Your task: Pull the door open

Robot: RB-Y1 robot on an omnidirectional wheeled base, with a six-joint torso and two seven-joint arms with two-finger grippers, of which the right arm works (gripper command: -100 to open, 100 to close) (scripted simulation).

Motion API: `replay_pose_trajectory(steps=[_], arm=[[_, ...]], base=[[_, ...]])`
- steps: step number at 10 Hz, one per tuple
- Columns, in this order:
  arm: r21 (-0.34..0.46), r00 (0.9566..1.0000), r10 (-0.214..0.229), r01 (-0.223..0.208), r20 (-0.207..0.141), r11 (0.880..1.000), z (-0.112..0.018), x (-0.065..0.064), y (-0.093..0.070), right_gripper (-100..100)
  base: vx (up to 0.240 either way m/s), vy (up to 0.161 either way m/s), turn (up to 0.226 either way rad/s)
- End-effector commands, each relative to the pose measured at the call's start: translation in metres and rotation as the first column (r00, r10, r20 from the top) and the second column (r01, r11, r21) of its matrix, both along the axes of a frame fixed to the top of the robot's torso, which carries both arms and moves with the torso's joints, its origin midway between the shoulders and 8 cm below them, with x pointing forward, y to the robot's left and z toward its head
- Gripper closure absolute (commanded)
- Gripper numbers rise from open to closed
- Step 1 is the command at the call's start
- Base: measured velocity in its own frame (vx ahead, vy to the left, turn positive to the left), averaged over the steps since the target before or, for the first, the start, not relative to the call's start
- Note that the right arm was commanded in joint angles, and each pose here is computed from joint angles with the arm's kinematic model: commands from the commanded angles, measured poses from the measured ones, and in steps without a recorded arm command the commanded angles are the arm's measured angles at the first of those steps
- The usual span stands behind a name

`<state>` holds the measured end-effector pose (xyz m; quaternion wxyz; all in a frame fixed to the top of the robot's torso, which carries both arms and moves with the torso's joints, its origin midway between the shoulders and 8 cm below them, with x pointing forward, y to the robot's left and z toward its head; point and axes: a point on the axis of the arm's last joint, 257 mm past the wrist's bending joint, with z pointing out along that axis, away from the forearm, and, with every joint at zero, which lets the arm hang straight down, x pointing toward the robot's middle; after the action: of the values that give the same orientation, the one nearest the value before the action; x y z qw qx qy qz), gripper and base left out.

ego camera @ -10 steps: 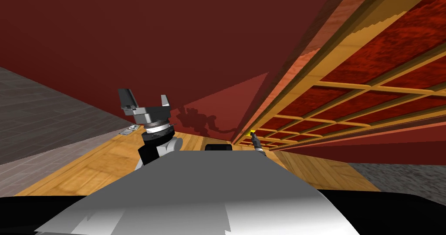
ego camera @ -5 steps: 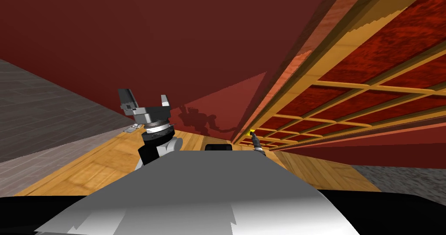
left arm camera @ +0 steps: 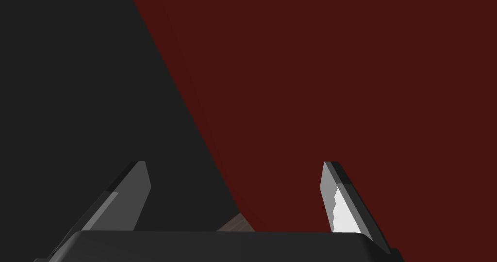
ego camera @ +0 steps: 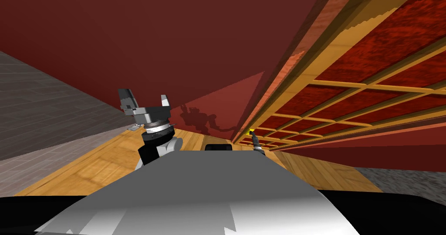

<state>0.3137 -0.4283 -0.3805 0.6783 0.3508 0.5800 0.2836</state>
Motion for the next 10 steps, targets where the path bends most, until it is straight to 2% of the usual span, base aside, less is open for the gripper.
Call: replay_pose_trajectory(steps=[1,4,5,6,7,8,10], arm=[[0.074,0.9997,0.015,-0.017,0.021,0.997,0.001,0.005,0.011,100],[0.144,0.9993,0.016,-0.021,0.035,0.989,0.001,0.007,0.012,100],[0.192,0.9989,0.015,-0.024,0.045,0.981,0.002,0.01,0.013,100],[0.197,0.9988,0.016,-0.024,0.046,0.98,0.002,0.01,0.013,100],[0.247,0.9983,0.014,-0.028,0.056,0.969,0.003,0.012,0.014,100],[0.249,0.9983,0.015,-0.028,0.057,0.968,0.003,0.012,0.014,100],[0.336,0.9971,0.01,-0.035,0.075,0.941,0.003,0.016,0.016,100]], base=[[-0.055,-0.024,0.054],[-0.034,-0.018,0.034],[-0.032,-0.011,0.039],[-0.027,-0.009,0.02],[-0.037,-0.01,0.037],[-0.031,-0.011,0.025],[-0.048,-0.025,0.06]])
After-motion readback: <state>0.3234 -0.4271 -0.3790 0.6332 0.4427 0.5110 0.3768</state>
